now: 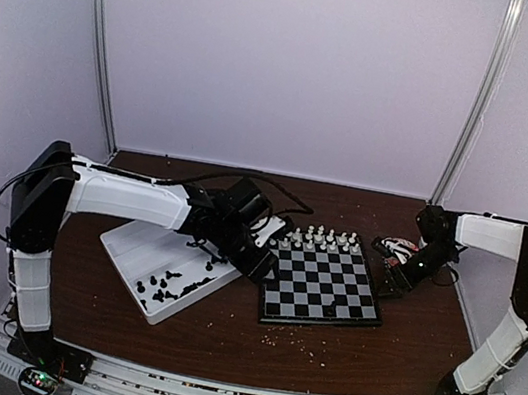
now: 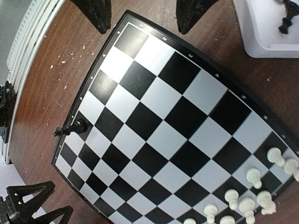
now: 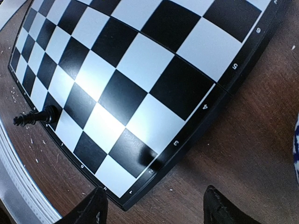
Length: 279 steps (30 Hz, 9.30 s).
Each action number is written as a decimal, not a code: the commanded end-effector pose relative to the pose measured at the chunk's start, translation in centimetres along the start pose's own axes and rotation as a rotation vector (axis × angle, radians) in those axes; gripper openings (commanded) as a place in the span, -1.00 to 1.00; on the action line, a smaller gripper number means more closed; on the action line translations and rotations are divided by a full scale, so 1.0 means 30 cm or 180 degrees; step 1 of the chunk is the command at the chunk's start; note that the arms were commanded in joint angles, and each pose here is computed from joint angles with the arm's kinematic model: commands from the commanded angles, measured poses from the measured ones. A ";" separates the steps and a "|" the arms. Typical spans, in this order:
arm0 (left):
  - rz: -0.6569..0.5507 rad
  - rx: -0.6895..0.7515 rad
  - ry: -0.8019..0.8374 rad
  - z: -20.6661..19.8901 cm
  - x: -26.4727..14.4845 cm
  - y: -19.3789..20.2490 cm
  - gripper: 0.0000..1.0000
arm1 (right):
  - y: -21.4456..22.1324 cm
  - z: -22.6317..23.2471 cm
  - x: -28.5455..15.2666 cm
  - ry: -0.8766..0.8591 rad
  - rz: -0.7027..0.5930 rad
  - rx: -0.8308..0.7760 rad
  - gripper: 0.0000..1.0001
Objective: Set up the chess pieces on the board
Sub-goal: Move the chessboard to the center of the board, then pick up the king from the storage box, then pass from the left arm to the right, then place the king on e8.
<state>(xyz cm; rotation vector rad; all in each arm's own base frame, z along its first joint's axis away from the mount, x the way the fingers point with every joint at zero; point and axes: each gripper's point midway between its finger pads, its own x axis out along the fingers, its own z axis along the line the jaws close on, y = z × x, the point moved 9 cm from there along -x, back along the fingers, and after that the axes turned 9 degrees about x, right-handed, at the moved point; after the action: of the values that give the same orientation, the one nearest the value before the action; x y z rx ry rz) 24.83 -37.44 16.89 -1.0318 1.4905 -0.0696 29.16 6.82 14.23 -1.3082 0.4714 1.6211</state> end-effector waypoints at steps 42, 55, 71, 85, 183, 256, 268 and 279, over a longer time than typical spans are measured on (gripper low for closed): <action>0.0451 -0.0476 0.0548 -0.018 0.162 0.073 -0.17 | 0.073 0.189 0.161 -0.0630 0.1435 -0.0278 0.37; 0.0387 -0.0071 0.0649 -0.146 0.105 0.082 -0.23 | 0.105 0.244 0.192 -0.0622 0.1487 -0.0359 0.37; 0.0357 0.0126 0.0885 -0.247 0.093 0.100 -0.26 | 0.123 0.310 0.191 -0.0614 0.1575 -0.0536 0.38; -0.0167 0.0207 -0.0670 0.031 -0.381 -0.044 -0.19 | 0.011 0.298 -0.200 0.0332 0.0531 -0.0676 0.50; -0.1351 0.0713 0.0452 -0.014 -0.247 -0.086 -0.82 | -0.388 0.638 -0.180 -0.1551 -0.0589 -0.0695 0.18; -0.1142 0.0092 -0.0408 0.168 -0.324 0.055 -0.15 | -0.035 0.721 0.096 0.0195 0.0655 -0.2312 -0.97; -0.1160 0.0035 -0.0428 0.176 -0.307 0.065 -0.16 | -0.008 0.743 0.196 0.0204 0.1062 -0.2440 -0.93; -0.1154 0.0022 -0.0414 0.178 -0.295 0.079 -0.16 | -0.012 0.745 0.232 0.0232 0.1126 -0.2416 -0.90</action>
<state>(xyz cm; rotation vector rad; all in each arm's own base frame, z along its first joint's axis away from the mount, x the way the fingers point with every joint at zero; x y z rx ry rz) 26.16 -27.81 20.94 -1.2440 1.2015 -0.2405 17.71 26.92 16.00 -1.8873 0.1028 2.1804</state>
